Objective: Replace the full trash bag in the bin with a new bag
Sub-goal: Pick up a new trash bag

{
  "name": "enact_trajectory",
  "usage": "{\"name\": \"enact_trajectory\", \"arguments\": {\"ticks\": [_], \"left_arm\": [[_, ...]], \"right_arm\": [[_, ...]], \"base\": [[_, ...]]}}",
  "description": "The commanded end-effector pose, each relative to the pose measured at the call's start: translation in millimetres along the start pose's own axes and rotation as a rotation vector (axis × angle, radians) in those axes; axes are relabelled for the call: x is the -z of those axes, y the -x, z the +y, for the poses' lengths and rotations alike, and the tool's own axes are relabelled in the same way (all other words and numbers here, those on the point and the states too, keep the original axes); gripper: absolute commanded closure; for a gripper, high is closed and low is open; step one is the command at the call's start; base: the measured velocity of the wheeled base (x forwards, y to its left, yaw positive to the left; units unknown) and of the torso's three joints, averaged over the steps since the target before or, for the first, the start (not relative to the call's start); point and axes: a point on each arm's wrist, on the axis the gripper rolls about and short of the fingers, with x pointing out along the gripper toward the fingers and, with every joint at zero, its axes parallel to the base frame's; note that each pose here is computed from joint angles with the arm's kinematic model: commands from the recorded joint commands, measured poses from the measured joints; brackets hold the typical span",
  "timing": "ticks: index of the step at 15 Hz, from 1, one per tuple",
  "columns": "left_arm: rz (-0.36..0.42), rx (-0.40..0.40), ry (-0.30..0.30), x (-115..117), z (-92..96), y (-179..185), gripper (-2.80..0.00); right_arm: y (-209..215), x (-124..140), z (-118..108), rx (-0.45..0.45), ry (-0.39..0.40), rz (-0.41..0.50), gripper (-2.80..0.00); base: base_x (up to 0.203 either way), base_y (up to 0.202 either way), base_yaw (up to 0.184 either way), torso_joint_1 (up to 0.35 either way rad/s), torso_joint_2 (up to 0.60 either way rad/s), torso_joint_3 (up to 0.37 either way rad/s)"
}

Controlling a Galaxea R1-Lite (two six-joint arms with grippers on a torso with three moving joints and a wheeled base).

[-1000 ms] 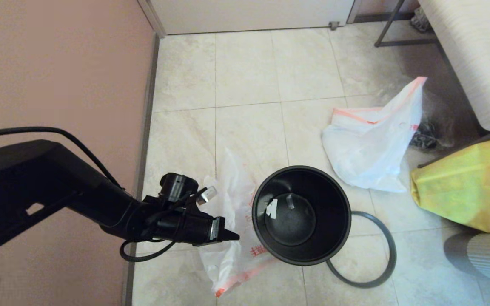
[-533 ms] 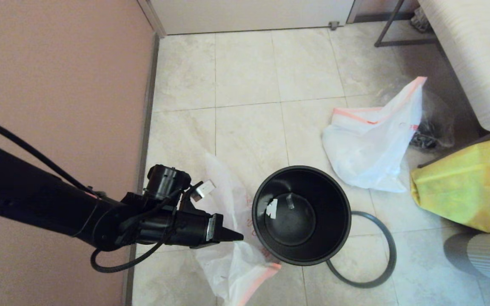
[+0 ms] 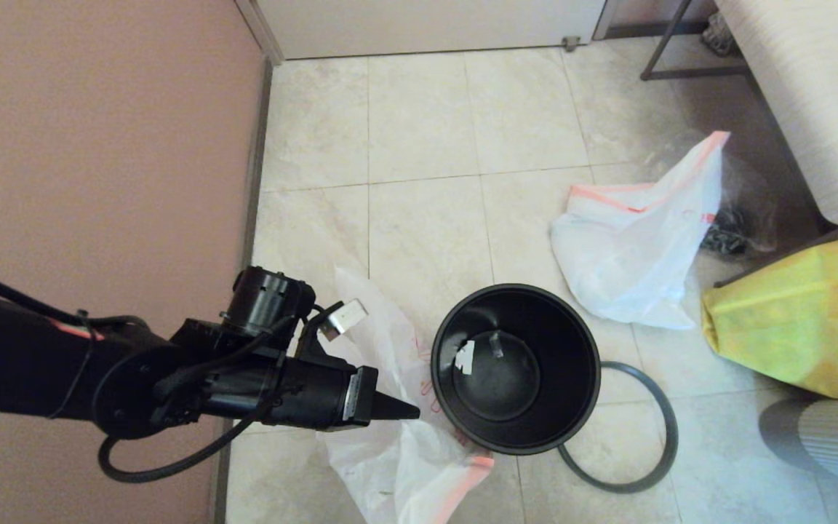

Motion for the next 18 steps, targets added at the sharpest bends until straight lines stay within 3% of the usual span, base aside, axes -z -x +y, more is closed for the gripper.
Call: {"name": "enact_trajectory", "arguments": {"ticks": [1,6,13,16,18], "left_arm": [[-0.034,0.018,-0.026,-1,-17.3,20,0.0],[-0.037,0.075,-0.066,-2,-72.3,61,0.0],[-0.017,0.16,-0.103,-16,-139.8,83,0.0],[0.026,0.049,-0.061,-20,-128.3,50,0.0],[0.04,-0.14,0.035,-27,-85.6,19,0.0]], "right_arm": [[0,0,0,-0.001,0.001,-0.002,0.0],[0,0,0,-0.001,0.001,-0.002,0.0],[0,0,0,0.001,0.013,0.016,0.0],[2,-9,0,0.009,0.058,0.106,0.0],[-4,-31,1,-0.048,-0.001,0.175,0.0]], "base": [[0.0,0.0,0.0,0.0,0.0,0.0],[0.0,0.0,0.0,0.0,0.0,0.0],[0.0,0.0,0.0,0.0,0.0,0.0],[0.0,0.0,0.0,0.0,0.0,0.0],[0.0,0.0,0.0,0.0,0.0,0.0]]}}
